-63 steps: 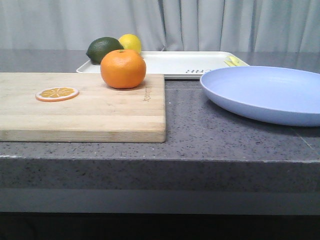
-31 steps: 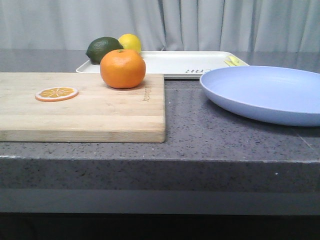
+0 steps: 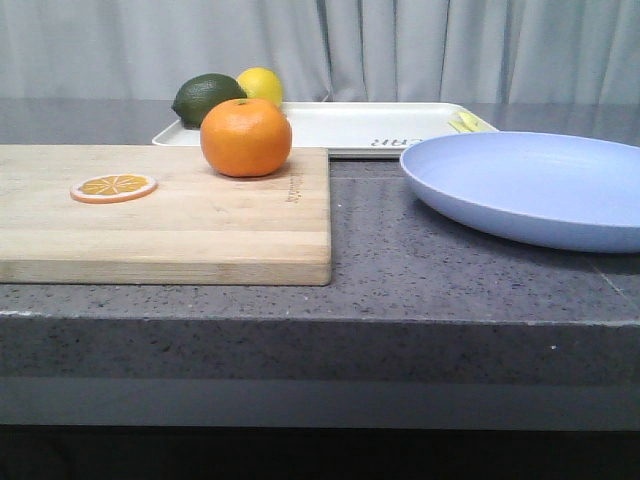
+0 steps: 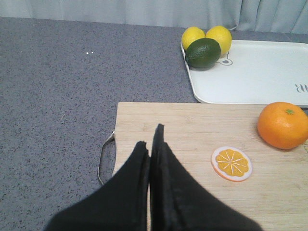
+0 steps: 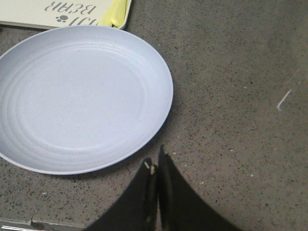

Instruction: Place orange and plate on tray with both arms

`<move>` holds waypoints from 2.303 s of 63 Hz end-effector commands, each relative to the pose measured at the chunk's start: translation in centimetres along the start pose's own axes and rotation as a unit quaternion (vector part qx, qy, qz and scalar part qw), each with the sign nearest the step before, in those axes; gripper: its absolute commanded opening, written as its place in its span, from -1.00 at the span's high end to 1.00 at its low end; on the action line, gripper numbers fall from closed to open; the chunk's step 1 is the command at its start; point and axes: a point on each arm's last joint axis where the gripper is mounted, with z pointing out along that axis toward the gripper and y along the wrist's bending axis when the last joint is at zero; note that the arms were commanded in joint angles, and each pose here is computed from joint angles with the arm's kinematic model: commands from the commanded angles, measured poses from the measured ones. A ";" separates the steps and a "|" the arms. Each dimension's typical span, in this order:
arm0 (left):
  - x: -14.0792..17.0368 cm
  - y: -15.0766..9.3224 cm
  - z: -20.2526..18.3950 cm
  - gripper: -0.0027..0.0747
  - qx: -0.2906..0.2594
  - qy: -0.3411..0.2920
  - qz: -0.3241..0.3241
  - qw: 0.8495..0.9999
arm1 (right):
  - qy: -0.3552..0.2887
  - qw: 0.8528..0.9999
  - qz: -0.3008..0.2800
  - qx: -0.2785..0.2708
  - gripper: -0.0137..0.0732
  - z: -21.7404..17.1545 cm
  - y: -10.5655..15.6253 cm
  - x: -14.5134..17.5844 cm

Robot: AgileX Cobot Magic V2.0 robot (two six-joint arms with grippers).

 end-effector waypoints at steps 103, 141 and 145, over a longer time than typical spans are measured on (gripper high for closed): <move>-2.2 -12.0 11.7 -0.76 0.221 0.077 0.120 0.965 | -0.024 1.000 -0.004 0.002 -0.54 -0.3 0.0 -1.1; -3.5 -17.0 22.0 -0.76 0.205 0.118 0.165 0.957 | -0.024 1.000 -0.004 0.002 -0.54 -0.3 0.0 -1.1; -3.4 -17.4 22.8 -0.76 0.205 0.121 0.165 0.957 | -0.024 1.000 -0.004 0.002 -0.54 -0.3 0.0 -1.1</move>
